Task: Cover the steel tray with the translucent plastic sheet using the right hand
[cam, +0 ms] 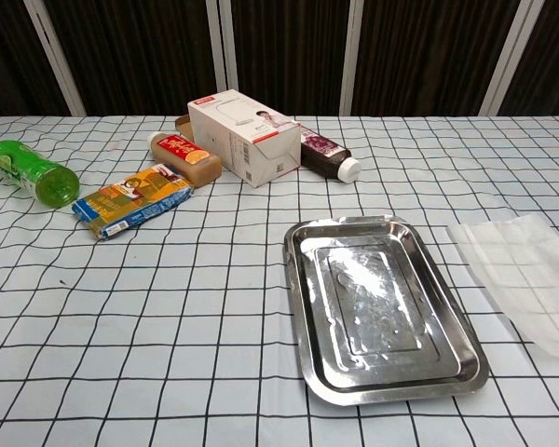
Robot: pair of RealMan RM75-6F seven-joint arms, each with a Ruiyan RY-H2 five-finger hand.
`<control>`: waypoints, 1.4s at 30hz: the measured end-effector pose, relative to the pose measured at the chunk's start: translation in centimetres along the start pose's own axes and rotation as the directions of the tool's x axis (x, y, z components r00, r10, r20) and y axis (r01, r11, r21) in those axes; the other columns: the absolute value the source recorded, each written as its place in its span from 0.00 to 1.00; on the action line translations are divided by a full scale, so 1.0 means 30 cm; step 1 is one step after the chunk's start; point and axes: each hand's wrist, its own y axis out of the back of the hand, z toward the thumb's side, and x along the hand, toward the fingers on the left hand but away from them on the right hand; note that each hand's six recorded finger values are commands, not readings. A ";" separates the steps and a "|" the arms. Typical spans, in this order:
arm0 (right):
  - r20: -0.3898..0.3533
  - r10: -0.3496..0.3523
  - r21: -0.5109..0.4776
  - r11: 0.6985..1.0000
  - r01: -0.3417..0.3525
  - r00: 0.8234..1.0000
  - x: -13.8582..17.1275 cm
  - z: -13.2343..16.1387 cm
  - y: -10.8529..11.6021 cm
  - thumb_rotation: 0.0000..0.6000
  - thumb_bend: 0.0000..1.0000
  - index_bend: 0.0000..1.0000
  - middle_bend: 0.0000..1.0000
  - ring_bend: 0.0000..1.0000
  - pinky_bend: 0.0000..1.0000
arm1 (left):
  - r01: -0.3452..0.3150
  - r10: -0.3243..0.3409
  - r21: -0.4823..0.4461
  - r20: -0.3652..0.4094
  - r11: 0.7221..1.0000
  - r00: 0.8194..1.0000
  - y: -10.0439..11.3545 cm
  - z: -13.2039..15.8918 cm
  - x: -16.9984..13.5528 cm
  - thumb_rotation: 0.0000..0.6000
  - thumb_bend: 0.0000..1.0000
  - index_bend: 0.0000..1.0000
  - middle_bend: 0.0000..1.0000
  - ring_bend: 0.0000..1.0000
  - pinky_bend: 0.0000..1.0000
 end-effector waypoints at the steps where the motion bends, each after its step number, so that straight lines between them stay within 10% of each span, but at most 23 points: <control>1: -0.001 0.000 0.000 1.000 0.000 1.000 0.000 0.000 0.000 1.00 0.41 0.00 0.00 0.00 0.00 | 0.000 0.000 0.000 0.000 1.000 1.000 0.000 0.000 0.000 1.00 0.00 0.00 0.00 0.00 0.00; 18: -0.044 0.058 0.016 0.998 -0.057 0.997 0.004 0.044 -0.051 1.00 0.41 0.05 0.00 0.00 0.00 | -0.001 0.001 0.001 0.006 1.000 1.000 -0.001 0.005 0.002 1.00 0.00 0.00 0.00 0.00 0.00; 31: -0.165 0.194 0.344 0.930 -0.128 0.967 -0.022 0.060 -0.200 1.00 0.39 0.04 0.00 0.00 0.00 | -0.002 0.002 0.004 0.010 1.000 1.000 0.001 0.005 -0.003 1.00 0.00 0.00 0.00 0.00 0.00; 42: -0.076 0.214 0.354 0.919 -0.174 0.974 -0.051 0.049 -0.300 1.00 0.39 0.00 0.00 0.00 0.00 | 0.003 -0.003 -0.001 0.005 1.000 1.000 0.000 0.003 -0.003 1.00 0.00 0.00 0.00 0.00 0.00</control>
